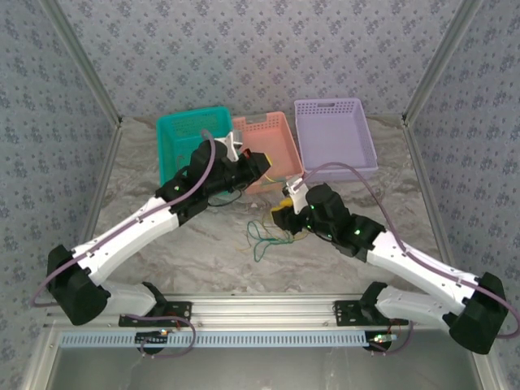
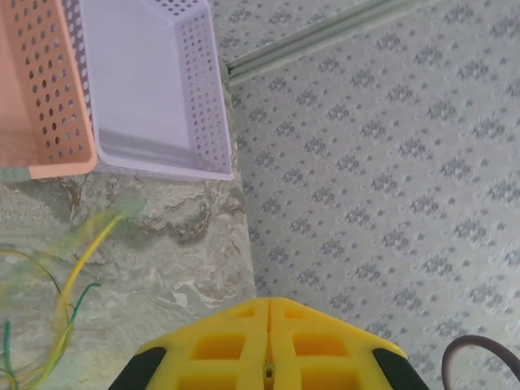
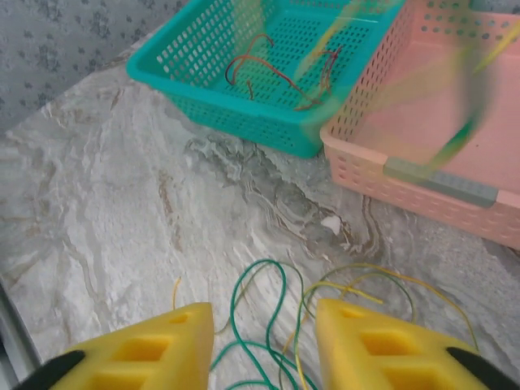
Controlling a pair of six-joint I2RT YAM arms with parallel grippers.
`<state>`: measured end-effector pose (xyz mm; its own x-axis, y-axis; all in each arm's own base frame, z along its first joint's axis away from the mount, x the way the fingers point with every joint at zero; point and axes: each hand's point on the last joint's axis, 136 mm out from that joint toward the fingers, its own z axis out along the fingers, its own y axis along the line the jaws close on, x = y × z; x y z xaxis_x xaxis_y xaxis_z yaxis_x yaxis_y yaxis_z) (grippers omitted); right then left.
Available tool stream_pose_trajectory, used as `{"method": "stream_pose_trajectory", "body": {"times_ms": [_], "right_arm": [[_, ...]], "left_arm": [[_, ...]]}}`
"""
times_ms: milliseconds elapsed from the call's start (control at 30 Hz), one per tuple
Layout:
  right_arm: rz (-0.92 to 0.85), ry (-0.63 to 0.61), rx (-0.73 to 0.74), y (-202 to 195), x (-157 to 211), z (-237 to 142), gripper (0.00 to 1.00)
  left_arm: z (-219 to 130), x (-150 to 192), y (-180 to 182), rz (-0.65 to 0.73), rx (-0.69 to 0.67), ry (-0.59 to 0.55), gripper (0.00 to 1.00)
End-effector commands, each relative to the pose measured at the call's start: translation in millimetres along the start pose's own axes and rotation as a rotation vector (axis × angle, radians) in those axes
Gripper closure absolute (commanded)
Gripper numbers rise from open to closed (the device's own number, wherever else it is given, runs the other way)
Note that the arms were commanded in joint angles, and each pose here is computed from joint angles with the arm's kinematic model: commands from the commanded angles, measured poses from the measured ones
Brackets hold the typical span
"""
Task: Untangle the cables
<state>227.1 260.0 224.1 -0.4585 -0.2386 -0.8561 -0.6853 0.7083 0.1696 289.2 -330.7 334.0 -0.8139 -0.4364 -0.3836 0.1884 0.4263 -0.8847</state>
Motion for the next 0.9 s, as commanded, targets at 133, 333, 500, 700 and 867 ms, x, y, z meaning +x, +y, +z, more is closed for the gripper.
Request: {"method": "stream_pose_trajectory", "body": {"times_ms": [133, 333, 500, 700, 867], "right_arm": [[-0.055, -0.098, 0.004, 4, -29, -52, 0.45], [-0.122, -0.112, 0.041, 3, -49, -56, 0.37], [-0.172, -0.092, 0.059, 3, -64, -35, 0.33], [-0.204, -0.073, 0.101, -2, -75, -17, 0.33], [-0.208, -0.042, 0.109, -4, -72, -3, 0.51]], "left_arm": [[1, 11, 0, 0.127, -0.022, 0.095, 1.00], [5, 15, -2, 0.133, -0.027, 0.132, 1.00], [9, 21, -4, 0.139, -0.028, 0.161, 1.00], [11, 26, -5, 0.146, -0.034, 0.188, 1.00], [14, 30, -9, 0.157, -0.027, 0.200, 1.00]]}}
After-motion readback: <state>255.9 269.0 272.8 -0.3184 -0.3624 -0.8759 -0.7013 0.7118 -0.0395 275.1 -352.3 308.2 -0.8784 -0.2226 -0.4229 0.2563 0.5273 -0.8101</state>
